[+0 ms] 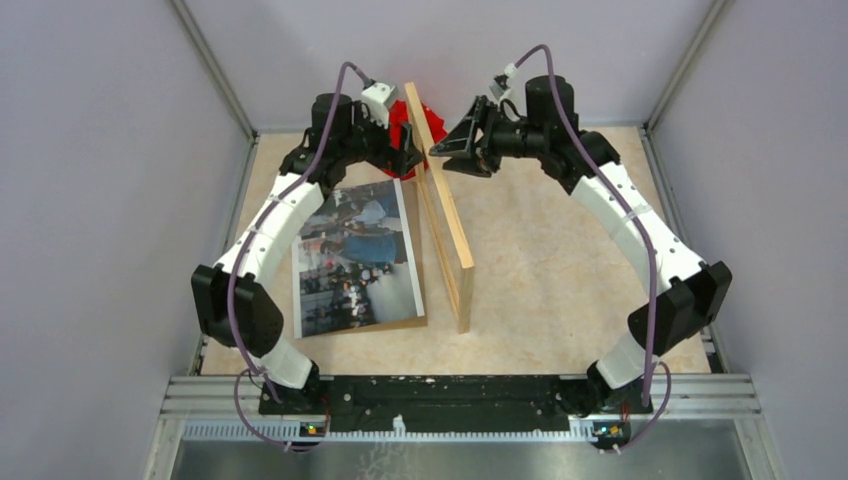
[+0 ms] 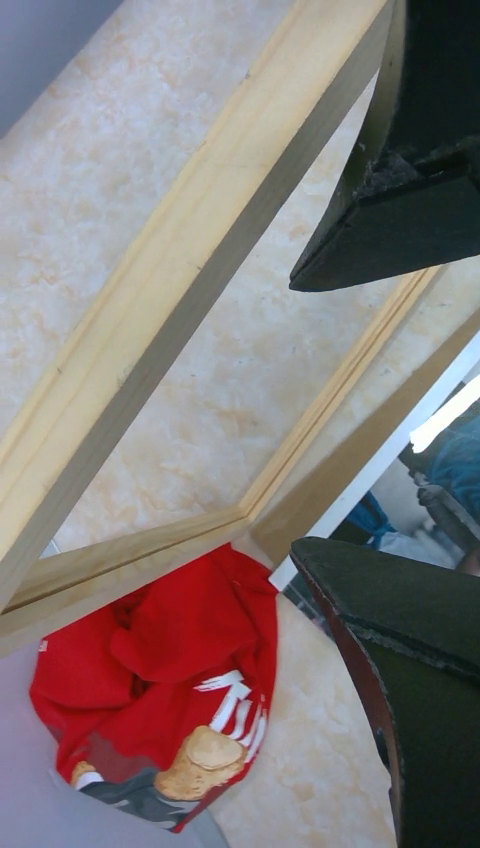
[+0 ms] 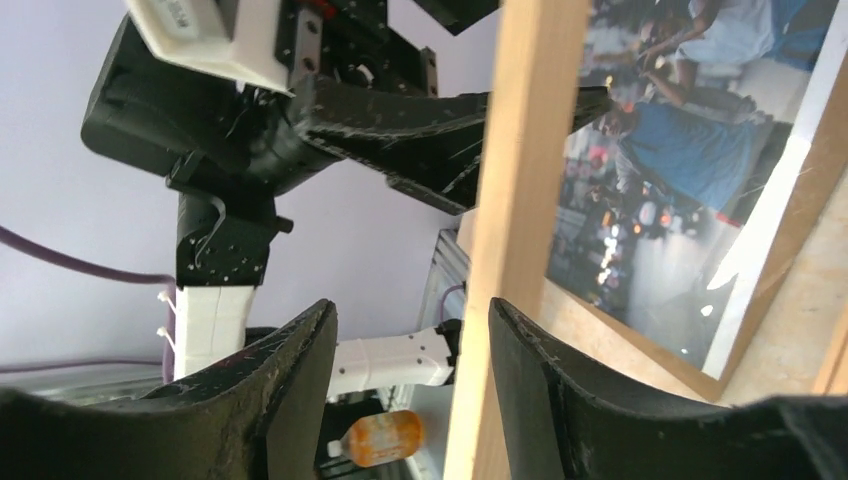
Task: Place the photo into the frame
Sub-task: Turn over the photo frame at the center of the board.
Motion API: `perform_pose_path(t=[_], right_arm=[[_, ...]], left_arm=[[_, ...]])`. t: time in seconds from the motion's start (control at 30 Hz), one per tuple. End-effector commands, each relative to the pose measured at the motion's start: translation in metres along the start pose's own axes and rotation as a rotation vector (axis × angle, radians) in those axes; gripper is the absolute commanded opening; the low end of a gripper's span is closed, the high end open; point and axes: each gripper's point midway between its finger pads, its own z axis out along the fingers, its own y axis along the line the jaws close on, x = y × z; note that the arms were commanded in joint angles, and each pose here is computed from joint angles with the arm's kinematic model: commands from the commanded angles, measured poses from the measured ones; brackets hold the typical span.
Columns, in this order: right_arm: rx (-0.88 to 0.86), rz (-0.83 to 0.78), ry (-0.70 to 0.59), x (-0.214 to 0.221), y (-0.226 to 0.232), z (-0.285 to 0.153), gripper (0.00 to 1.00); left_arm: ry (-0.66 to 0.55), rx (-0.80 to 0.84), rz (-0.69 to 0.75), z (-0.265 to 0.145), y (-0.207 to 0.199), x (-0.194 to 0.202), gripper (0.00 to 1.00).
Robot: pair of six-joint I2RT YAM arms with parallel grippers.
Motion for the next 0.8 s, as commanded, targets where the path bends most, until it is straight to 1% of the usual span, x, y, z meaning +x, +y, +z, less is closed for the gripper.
perform_pose_path(t=[0.0, 0.13, 0.37, 0.53, 0.63, 0.77], right_arm=[[0.068, -0.106, 0.001, 0.002, 0.010, -0.027, 0.57], [0.174, -0.146, 0.005, 0.003, -0.003, -0.037, 0.57], [0.383, -0.176, 0.024, 0.008, -0.050, -0.047, 0.57], [0.346, -0.187, 0.038, 0.013, -0.045, -0.047, 0.58], [0.330, -0.202, 0.025, 0.011, -0.035, -0.052, 0.59], [0.304, -0.198, 0.038, 0.015, -0.032, -0.050, 0.59]], left_arm=[[-0.058, -0.003, 0.037, 0.008, -0.009, -0.030, 0.98], [-0.050, 0.007, 0.046, 0.017, -0.015, -0.028, 0.99], [-0.017, 0.012, 0.036, 0.028, -0.015, -0.013, 0.98], [-0.018, 0.010, 0.053, 0.030, -0.014, -0.011, 0.99], [-0.015, 0.017, 0.055, 0.035, -0.014, -0.011, 0.98], [0.000, 0.013, 0.060, 0.047, -0.014, -0.009, 0.98]])
